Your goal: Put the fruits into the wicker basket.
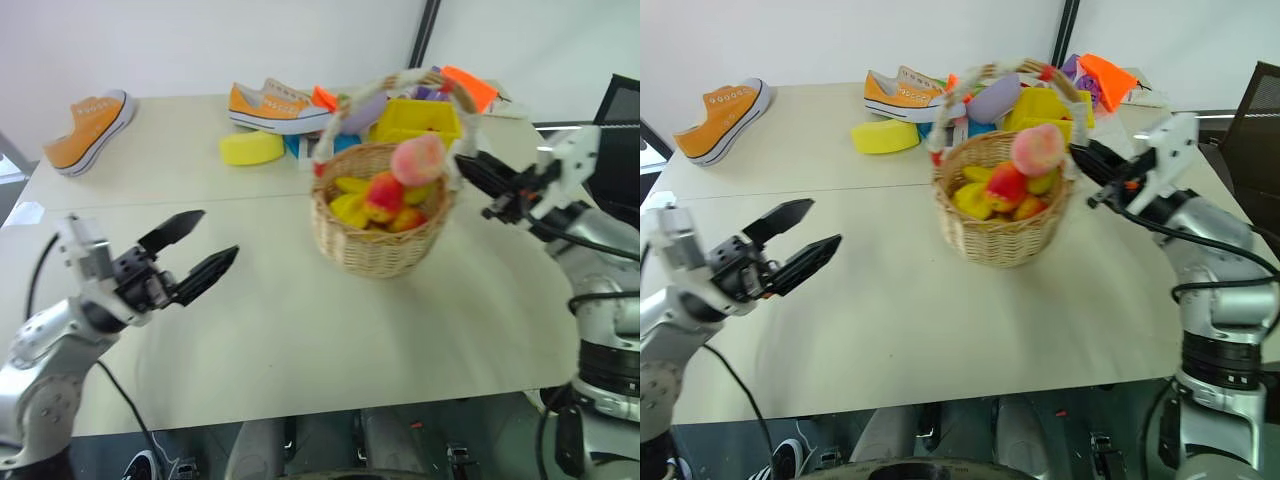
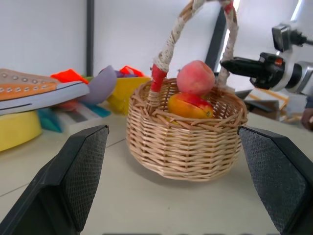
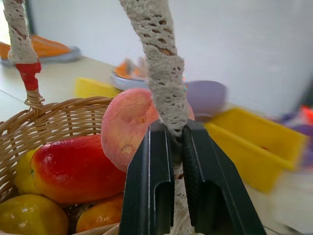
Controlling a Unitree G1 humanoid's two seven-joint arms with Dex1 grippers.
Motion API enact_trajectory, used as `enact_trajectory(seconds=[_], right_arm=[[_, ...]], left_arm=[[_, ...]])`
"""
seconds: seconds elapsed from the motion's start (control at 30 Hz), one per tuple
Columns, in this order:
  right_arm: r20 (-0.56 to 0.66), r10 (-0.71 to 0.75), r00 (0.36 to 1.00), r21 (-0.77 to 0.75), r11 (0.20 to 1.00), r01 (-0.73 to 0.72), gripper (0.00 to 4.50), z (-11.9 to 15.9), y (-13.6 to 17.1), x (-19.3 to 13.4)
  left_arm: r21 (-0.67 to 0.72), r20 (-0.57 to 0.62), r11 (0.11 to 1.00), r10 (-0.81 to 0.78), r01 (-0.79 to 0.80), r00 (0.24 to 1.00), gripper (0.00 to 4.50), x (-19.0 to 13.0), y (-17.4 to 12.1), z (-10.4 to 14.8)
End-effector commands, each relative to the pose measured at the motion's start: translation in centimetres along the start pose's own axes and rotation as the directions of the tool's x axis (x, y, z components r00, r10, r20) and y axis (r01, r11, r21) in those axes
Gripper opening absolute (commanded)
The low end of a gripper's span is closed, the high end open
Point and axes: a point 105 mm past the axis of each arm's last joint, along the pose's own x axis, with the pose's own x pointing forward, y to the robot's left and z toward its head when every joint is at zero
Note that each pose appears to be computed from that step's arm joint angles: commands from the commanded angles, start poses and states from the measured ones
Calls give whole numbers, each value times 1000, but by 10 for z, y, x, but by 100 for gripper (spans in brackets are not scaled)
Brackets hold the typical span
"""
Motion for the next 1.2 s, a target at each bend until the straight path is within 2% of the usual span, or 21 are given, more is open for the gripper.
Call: enact_trajectory(seconds=[0.03, 0.2, 0.4, 0.57, 0.7, 0.87, 0.9, 1.07, 1.2], right_arm=[[35, -104, 994, -99, 989, 107, 2, 13, -23, -25], [24, -206, 978, -109, 972, 208, 2, 11, -33, -48], [25, -301, 953, -100, 948, 302, 2, 7, -37, -64], [9, -287, 958, -107, 952, 287, 2, -1, -29, -60], [-1, -284, 959, -96, 954, 282, 174, -8, -27, -60], [-8, -302, 953, -78, 950, 301, 425, -11, -27, -64], [-5, -323, 946, -85, 943, 322, 445, -12, -29, -70], [26, -446, 895, -10, 895, 447, 445, -17, -32, -115], [46, -435, 899, 24, 901, 434, 445, -15, 9, -127]], left_arm=[[21, -13, 998, -66, 67, 998, 450, 18, -1, -9], [16, -9, 989, -148, 148, 989, 450, 41, -2, -18], [-17, -41, 975, -223, 222, 974, 450, 47, -8, -28], [10, -48, 975, -223, 223, 974, 450, 46, -5, -28], [8, -46, 977, -211, 212, 976, 450, 44, -5, -29], [12, -50, 981, -193, 194, 980, 450, 41, -4, -32], [10, -48, 982, -189, 190, 981, 450, 40, -4, -32], [11, -43, 987, -160, 160, 986, 450, 37, -2, -34], [12, -48, 991, -134, 135, 990, 450, 32, 2, -35]])
